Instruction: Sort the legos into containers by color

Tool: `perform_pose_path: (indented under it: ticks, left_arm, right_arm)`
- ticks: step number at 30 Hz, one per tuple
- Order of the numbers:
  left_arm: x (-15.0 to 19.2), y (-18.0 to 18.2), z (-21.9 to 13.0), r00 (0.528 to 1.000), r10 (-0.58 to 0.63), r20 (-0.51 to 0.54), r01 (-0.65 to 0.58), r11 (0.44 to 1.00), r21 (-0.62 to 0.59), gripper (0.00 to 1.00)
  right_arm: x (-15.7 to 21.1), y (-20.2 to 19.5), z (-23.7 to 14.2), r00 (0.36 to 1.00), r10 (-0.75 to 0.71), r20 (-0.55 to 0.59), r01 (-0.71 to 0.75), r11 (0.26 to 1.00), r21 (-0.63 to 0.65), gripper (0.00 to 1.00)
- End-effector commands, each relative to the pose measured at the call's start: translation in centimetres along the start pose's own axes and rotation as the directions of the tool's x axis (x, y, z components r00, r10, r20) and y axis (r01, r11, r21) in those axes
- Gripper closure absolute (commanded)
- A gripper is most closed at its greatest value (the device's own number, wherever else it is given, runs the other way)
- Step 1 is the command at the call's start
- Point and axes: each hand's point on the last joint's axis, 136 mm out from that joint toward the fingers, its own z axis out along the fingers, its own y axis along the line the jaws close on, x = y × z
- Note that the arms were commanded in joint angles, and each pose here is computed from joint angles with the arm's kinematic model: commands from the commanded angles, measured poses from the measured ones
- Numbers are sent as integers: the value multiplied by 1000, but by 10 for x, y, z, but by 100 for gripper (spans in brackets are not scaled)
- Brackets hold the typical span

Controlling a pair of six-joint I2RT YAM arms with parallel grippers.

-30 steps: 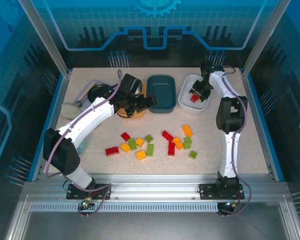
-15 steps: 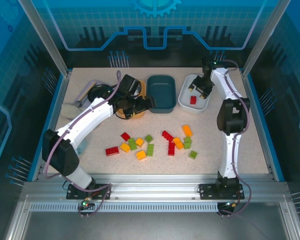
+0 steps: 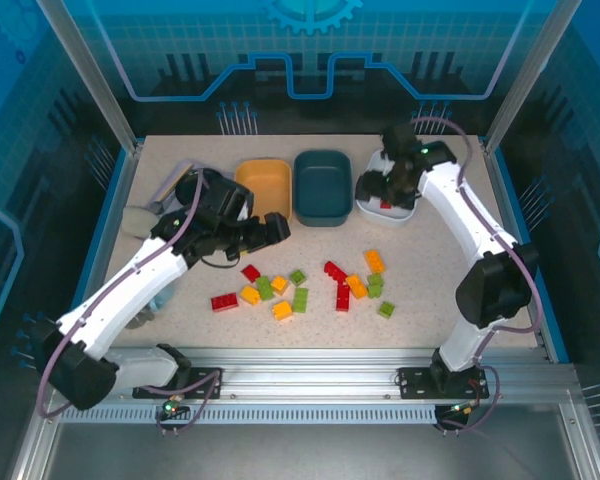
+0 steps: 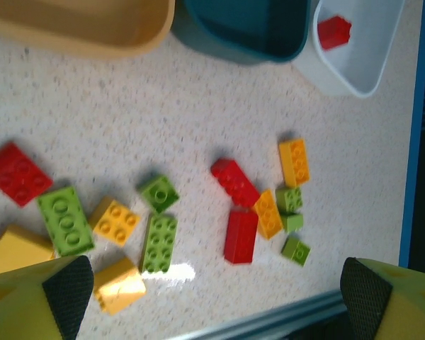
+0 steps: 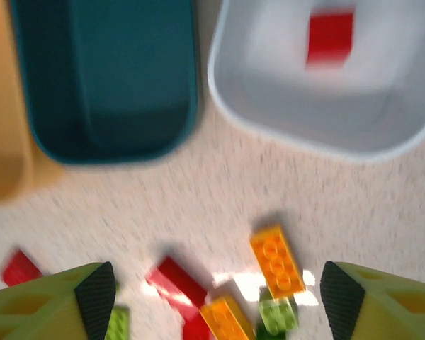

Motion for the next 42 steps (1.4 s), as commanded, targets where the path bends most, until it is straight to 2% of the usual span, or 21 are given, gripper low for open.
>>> perform_pose_path:
  ticks: [1,4,7,10,19,26,29,33,39,42]
  left_arm:
    - [23,-7,-4,1000,28,-13,-27,996,83,6]
    - [43,-4,2,999,30,-14,-28,991,128,6]
    - [58,-2,14,1000,-11,-17,13,985,174,6]
    - [66,1,24,999,-35,-18,38,982,186,6]
    - [67,-3,28,1000,6,-11,-5,989,145,6]
    - [68,-6,29,1000,13,-11,-11,990,141,6]
    - [68,-6,30,1000,14,-13,-13,991,135,6]
    - [67,-7,32,1000,12,-8,-10,992,129,6]
    - [63,-11,33,1000,25,-6,-24,993,118,6]
    - [56,-14,28,999,32,13,-33,995,98,6]
  right_arm:
    - [54,-12,30,979,-141,-144,148,988,39,18]
    - [85,-19,52,967,-156,-200,161,987,7,17]
    - [97,-23,70,958,-176,-226,180,984,-3,17]
    - [101,-27,87,944,-188,-271,198,980,9,20]
    - [100,-41,123,928,-173,-331,212,974,85,32]
    - [98,-48,133,916,-195,-350,249,962,116,44]
    - [100,-50,139,911,-197,-363,256,959,123,54]
    - [101,-48,140,907,-203,-368,264,956,125,56]
    - [103,-38,134,909,-217,-355,281,950,139,68]
    - [92,-21,113,923,-251,-293,302,943,144,71]
